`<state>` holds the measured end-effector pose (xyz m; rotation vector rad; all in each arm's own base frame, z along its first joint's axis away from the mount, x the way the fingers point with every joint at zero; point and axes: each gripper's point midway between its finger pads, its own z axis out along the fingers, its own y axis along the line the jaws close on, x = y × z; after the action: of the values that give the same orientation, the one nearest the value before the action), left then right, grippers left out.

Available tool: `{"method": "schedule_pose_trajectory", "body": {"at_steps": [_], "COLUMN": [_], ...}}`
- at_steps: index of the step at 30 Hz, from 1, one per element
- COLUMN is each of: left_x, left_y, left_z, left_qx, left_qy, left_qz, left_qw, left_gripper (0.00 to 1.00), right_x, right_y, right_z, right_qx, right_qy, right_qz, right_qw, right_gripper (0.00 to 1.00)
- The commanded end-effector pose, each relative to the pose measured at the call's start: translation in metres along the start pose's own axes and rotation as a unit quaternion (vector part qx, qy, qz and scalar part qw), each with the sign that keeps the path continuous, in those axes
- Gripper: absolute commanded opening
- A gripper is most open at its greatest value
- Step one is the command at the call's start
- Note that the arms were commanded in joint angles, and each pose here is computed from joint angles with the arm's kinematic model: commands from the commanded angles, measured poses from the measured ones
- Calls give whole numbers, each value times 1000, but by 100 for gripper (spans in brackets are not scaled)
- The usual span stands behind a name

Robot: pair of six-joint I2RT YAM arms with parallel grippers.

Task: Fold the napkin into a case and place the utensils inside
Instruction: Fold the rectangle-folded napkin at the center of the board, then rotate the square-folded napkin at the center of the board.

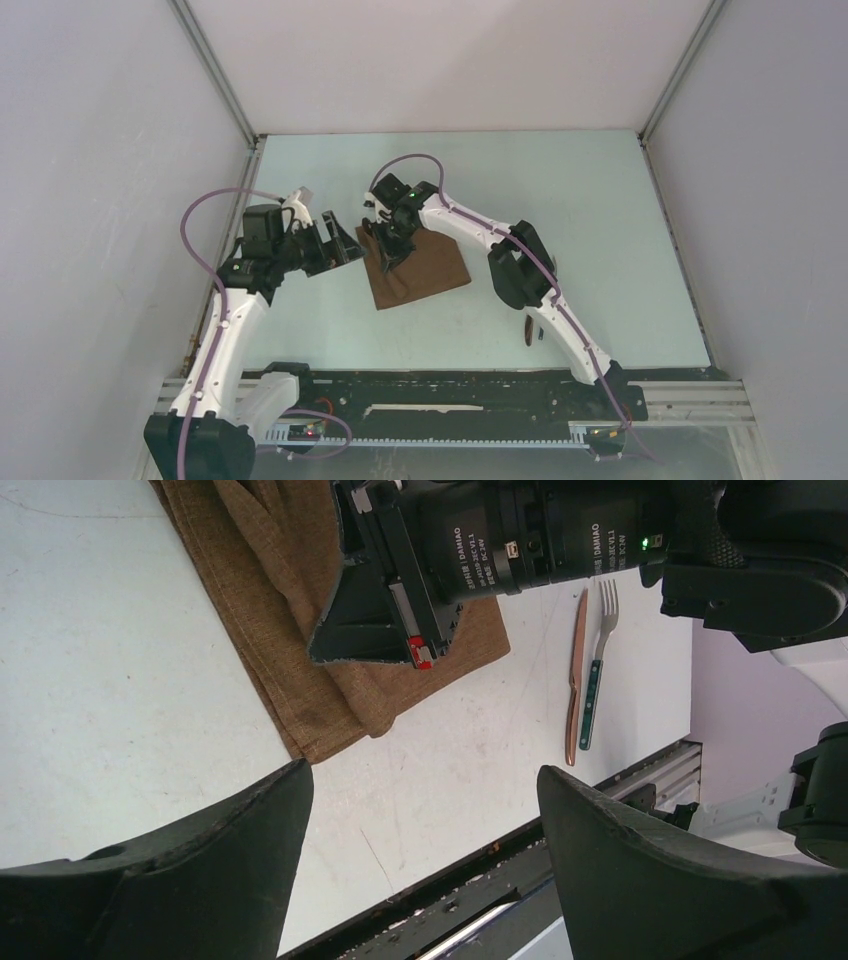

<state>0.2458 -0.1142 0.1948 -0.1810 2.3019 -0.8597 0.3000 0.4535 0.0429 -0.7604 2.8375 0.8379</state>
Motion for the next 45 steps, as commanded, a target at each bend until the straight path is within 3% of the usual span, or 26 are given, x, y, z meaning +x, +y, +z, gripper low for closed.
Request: {"method": "schedule_pose_trajectory", "body": {"at_steps": [1, 9, 11, 15, 17, 20, 25, 32, 37, 45], "left_x": [-1, -1, -1, -7, -11, -14, -11, -12, -19, -23], "left_y": [-3, -4, -4, 1, 2, 3, 0, 10, 19, 5], "left_z": [-6, -7, -7, -10, -11, -4, 38, 103, 114, 116], "left_qx": [6, 8, 6, -8, -13, -6, 50, 30, -4, 14], "left_qy": [-10, -10, -10, -21, -31, -32, 27, 91, 74, 75], "left_qz": [5, 5, 5, 4, -2, -19, -94, -136, -121, -119], "left_qw": [1000, 1000, 1000, 1000, 999, 999, 994, 986, 990, 990], "left_gripper": [89, 89, 89, 90, 90, 90, 87, 79, 85, 85], "right_x": [-13, -12, -13, -20, -26, -25, -4, 29, 62, 71], "right_y": [15, 15, 21, 58, 66, 71, 41, -8, -49, -132], "right_z": [-3, -3, -9, -50, -73, -105, -102, -103, -102, -90], "right_qx": [-20, -20, -32, -132, -179, -228, -234, -209, -162, -86], "right_qy": [-20, -13, -12, -25, -45, -75, -80, -99, -117, -161], "right_qz": [-2, -1, 4, 16, 36, 41, 66, 116, 174, 249], "right_qw": [1000, 1000, 999, 991, 982, 970, 967, 966, 964, 951], "right_gripper": [0, 0, 18, 48, 57, 62, 63, 63, 64, 63]}}
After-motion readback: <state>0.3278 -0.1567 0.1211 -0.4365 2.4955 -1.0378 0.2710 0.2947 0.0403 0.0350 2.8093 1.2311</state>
